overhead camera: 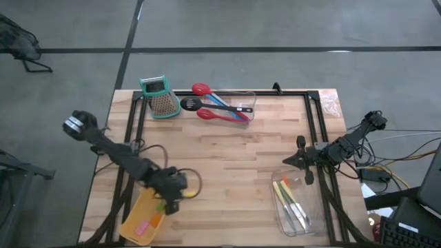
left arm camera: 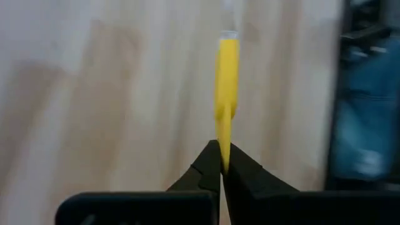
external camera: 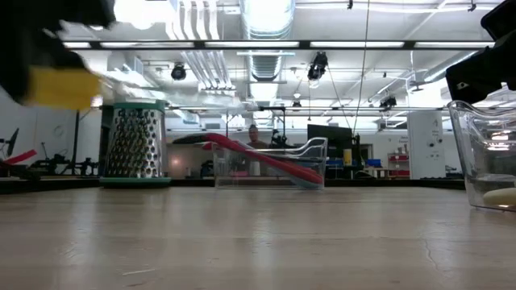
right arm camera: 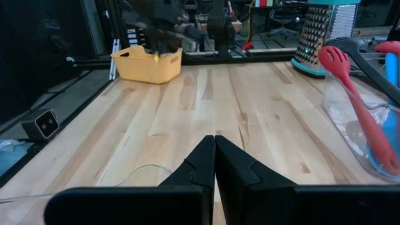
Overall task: Pick & Place Kitchen Items
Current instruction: Put the yellow spatula into the yellow bin, then return to Home Position
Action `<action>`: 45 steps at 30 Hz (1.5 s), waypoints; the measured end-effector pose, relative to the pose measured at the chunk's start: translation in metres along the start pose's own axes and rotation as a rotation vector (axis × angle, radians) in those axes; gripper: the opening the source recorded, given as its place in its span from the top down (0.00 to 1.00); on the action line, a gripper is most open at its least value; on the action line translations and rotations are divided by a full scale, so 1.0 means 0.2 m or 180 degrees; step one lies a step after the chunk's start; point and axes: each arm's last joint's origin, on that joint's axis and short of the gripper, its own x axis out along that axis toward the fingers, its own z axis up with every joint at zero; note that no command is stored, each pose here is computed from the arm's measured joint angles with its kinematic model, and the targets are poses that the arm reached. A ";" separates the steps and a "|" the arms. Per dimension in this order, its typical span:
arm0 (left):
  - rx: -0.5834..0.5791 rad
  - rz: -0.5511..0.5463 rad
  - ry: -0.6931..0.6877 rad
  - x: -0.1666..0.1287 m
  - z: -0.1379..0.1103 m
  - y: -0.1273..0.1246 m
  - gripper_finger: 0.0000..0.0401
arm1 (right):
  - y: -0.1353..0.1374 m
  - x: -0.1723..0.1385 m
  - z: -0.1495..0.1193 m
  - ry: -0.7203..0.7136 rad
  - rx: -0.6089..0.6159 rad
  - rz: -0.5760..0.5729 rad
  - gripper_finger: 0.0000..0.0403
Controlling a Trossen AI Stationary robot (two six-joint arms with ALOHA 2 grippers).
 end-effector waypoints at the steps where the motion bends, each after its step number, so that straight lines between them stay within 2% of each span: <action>1: -0.0077 -0.0078 0.0016 -0.03 -0.03 -0.03 0.98 | 0.00 0.00 0.00 0.0000 0.0000 -0.0002 0.98; 5: -0.0547 -0.0373 0.0178 -0.17 -0.17 -0.12 0.98 | 0.00 0.00 0.00 0.0001 -0.0001 -0.0001 0.98; 8: -0.0753 -0.0510 0.0211 -0.26 -0.27 -0.16 0.98 | 0.00 0.00 0.00 0.0001 -0.0001 0.0000 0.98; 11: -0.0964 -0.0420 0.0225 -0.34 -0.38 -0.17 0.98 | 0.00 0.00 0.00 0.0000 0.0000 -0.0001 0.98; 15: -0.1273 -0.0136 0.0252 -0.40 -0.53 -0.15 0.98 | 0.00 0.00 0.00 0.0001 -0.0001 -0.0001 0.98; 18: -0.1598 -0.0075 0.0385 -0.42 -0.63 -0.16 0.98 | 0.00 0.00 0.00 0.0000 0.0000 -0.0001 0.98; 22: -0.1835 0.0008 0.0471 -0.40 -0.73 -0.18 0.97 | 0.00 0.00 0.00 0.0001 0.0000 -0.0002 0.98; 24: -0.1934 0.0074 0.0473 -0.39 -0.75 -0.19 0.94 | 0.00 0.00 0.00 0.0000 0.0000 -0.0002 0.98; 32: -0.1925 0.0306 0.0400 -0.30 -0.78 -0.20 0.84 | 0.00 0.00 0.00 0.0001 0.0000 -0.0002 0.98; 38: -0.2026 0.0235 0.0260 -0.32 -0.77 -0.20 0.74 | 0.00 0.00 0.00 0.0000 0.0000 -0.0002 0.98; 41: -0.2010 0.0009 -0.0179 -0.35 -0.73 -0.19 0.68 | 0.00 0.00 0.00 0.0001 -0.0001 -0.0001 0.98; 45: -0.1686 -0.0289 -0.1103 -0.41 -0.65 -0.18 0.63 | 0.00 0.00 0.00 0.0000 0.0000 -0.0002 0.98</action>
